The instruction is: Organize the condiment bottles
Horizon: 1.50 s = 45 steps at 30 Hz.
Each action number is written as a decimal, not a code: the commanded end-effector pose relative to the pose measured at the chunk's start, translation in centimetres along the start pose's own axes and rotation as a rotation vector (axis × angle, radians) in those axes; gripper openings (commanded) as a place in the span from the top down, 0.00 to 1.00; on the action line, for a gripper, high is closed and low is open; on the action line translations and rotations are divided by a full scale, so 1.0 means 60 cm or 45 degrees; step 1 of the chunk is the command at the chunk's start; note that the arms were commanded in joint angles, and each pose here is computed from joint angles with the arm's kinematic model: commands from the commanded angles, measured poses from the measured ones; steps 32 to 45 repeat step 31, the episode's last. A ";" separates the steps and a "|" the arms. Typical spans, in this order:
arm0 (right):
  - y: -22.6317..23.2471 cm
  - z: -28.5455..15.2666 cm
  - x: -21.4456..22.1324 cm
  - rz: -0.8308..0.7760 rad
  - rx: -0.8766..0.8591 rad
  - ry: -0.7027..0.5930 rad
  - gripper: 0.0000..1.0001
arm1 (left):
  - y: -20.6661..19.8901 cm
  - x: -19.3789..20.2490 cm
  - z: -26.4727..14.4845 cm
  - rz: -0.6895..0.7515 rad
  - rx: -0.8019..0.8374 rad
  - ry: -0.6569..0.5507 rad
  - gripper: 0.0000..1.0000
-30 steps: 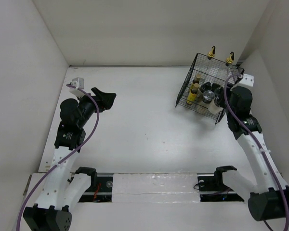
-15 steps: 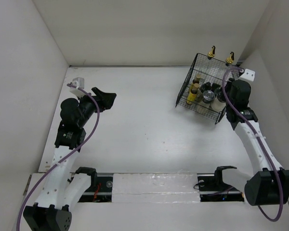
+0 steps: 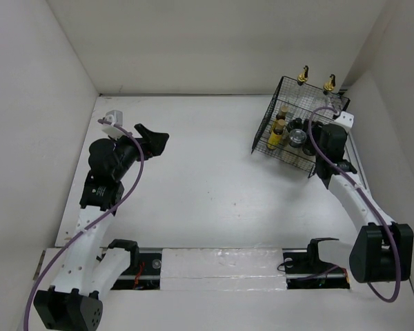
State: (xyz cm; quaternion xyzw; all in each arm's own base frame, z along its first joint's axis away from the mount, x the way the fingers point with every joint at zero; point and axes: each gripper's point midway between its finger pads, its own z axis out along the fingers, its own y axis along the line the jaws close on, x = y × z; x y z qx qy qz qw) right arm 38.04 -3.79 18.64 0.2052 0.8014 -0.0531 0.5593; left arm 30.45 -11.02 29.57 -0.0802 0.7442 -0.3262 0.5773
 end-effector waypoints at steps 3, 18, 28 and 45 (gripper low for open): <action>0.012 -0.022 -0.073 0.079 -0.057 -0.186 0.07 | -0.015 -0.006 0.000 0.027 0.049 0.000 0.02; 0.212 -0.359 -0.285 -0.153 -1.091 -0.703 0.00 | -0.041 -0.030 -0.025 0.025 0.141 -0.079 0.00; 0.335 -0.500 -0.201 -0.331 -1.770 -0.649 0.00 | -0.095 -0.073 -0.059 0.055 0.265 -0.174 0.00; 0.340 -0.505 -0.202 -0.350 -1.739 -0.655 0.00 | -0.104 -0.081 -0.064 0.040 0.287 -0.200 0.00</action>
